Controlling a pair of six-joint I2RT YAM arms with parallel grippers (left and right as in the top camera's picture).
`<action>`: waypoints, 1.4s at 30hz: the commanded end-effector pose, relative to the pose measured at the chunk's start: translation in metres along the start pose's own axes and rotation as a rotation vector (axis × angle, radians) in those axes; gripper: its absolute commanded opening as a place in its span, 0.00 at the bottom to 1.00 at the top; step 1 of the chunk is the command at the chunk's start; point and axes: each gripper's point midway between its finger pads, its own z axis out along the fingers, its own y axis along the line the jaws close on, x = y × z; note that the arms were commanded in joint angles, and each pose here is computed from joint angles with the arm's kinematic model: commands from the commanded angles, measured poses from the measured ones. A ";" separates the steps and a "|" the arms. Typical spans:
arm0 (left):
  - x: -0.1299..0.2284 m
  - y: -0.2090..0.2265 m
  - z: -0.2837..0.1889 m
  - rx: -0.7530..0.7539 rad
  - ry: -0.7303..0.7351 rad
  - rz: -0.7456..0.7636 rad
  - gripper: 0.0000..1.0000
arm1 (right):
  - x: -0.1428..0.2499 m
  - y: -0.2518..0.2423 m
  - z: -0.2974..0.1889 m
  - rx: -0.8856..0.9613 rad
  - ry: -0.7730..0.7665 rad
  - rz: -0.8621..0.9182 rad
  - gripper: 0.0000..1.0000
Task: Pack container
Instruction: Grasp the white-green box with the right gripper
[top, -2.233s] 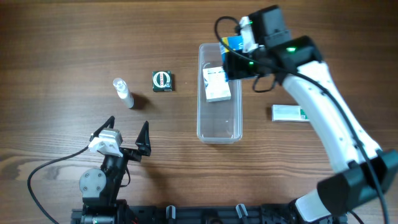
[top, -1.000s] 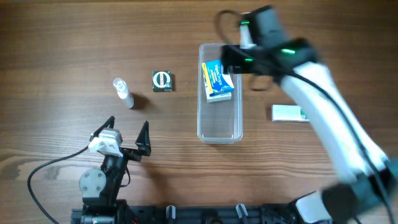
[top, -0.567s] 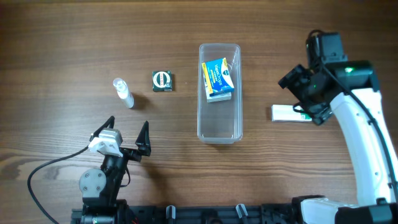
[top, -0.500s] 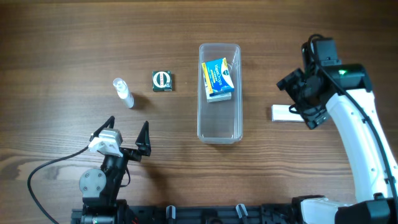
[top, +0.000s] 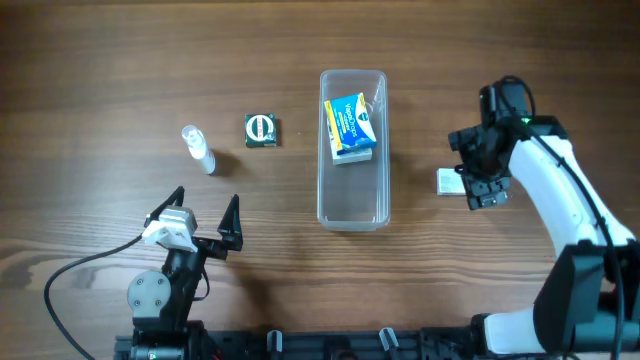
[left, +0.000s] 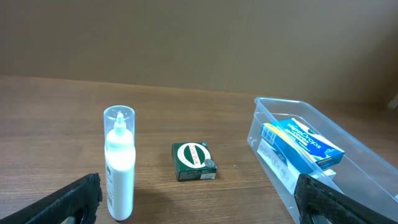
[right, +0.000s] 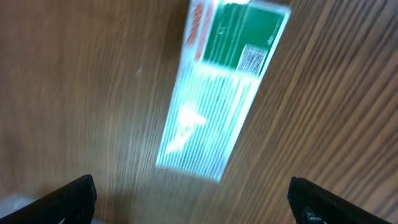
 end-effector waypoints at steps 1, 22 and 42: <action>0.003 0.003 0.000 -0.014 0.004 -0.011 1.00 | -0.014 -0.010 0.011 0.034 0.019 0.056 1.00; 0.003 0.003 0.000 -0.014 0.004 -0.011 1.00 | -0.020 -0.010 0.070 0.114 0.058 0.031 1.00; 0.003 0.003 0.000 -0.014 0.004 -0.011 1.00 | -0.017 -0.017 0.083 0.102 0.057 0.034 1.00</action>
